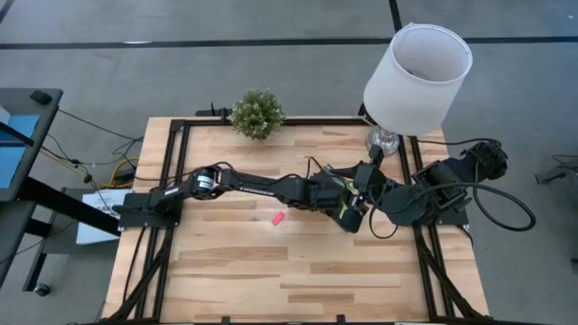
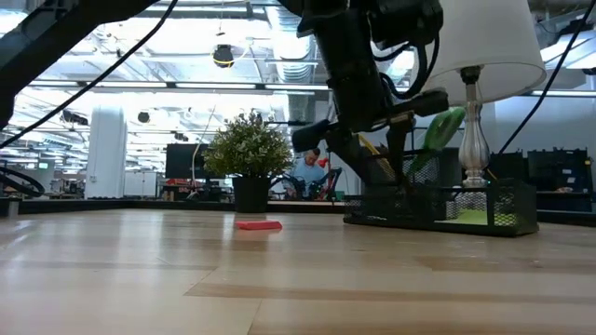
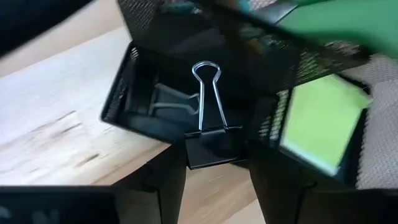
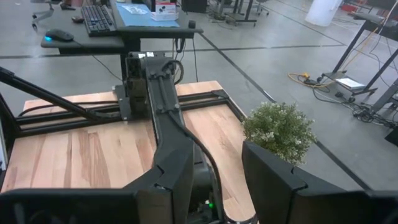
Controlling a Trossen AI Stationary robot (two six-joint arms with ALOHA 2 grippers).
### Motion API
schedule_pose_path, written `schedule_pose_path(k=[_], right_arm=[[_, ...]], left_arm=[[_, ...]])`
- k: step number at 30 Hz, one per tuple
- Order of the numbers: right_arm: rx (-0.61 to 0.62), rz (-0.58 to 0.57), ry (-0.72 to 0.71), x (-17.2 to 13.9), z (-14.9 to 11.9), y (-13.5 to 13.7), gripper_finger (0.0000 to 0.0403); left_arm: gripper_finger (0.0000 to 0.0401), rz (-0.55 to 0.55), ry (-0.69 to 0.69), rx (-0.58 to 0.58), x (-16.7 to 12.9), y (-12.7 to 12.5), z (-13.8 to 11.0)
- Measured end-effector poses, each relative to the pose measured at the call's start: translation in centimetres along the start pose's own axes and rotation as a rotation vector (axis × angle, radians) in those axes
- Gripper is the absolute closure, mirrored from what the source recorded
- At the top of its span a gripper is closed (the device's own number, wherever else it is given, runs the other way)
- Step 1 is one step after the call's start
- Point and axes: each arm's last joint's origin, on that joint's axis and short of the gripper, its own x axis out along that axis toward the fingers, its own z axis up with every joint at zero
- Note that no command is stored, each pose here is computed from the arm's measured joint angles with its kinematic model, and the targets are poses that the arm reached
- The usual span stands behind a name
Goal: Pick and place office supplies into organizer
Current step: Put the black binder clip on the black desk organizer, then put the pink eraser on the black desk organizer
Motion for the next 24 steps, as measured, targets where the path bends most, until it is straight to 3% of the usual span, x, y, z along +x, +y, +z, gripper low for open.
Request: schedule_pose_path(k=[12, 24], right_arm=[[0.000, 0.000, 0.000, 0.0, 0.0, 0.0, 0.0274], [0.000, 0.000, 0.000, 0.0, 0.0, 0.0, 0.0274]], left_arm=[[0.0243, -0.058, 0.136, -0.023, 0.1, 0.1, 0.0], [0.0224, -0.083, 0.076, -0.002, -0.9, -0.3, 1.6]])
